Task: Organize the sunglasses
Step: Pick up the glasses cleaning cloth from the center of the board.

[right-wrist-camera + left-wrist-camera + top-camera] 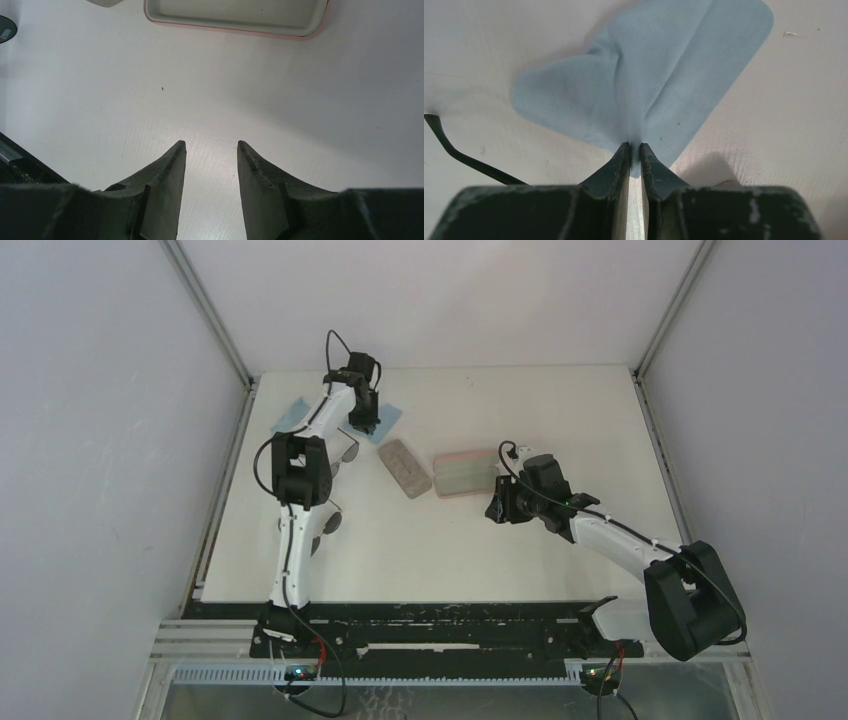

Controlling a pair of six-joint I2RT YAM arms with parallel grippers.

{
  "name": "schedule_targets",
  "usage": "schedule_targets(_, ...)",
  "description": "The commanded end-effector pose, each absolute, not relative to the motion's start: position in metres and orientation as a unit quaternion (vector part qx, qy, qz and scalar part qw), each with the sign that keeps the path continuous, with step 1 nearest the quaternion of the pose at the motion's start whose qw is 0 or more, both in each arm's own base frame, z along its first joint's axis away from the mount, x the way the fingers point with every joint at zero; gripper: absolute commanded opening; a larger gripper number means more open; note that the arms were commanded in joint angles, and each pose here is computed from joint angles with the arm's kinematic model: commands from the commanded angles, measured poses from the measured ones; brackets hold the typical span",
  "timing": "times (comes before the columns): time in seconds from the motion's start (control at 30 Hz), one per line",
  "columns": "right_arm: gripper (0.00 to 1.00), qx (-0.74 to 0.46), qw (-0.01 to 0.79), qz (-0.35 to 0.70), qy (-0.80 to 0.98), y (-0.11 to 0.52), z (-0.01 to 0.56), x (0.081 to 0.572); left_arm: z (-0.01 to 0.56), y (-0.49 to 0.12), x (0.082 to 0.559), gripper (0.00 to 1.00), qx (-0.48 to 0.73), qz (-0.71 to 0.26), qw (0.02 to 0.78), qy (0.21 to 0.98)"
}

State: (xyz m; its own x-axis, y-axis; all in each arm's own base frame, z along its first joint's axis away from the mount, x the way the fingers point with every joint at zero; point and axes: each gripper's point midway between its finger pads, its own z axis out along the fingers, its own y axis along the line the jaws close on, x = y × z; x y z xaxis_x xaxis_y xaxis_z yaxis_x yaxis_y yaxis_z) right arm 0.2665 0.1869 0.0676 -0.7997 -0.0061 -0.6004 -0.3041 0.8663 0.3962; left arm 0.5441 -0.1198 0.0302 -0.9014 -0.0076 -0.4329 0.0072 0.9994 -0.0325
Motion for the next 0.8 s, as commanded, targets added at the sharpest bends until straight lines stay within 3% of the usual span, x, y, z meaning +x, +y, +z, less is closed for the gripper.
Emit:
schedule_targets(0.0,0.42,-0.091,0.338,0.253,0.902,0.19,0.089,0.278,0.051,-0.121,0.557,0.14,0.009,-0.023,0.249,0.968)
schedule_targets(0.17,0.42,-0.089,0.343,0.254,0.9,0.189,0.09,0.278,0.052,-0.119,0.557,0.0,0.013,-0.018,0.25,0.968)
schedule_targets(0.77,0.42,-0.086,0.386,0.251,0.883,0.18,0.115,0.276,0.184,-0.14,0.539,0.0,0.027,-0.035,0.379,0.924)
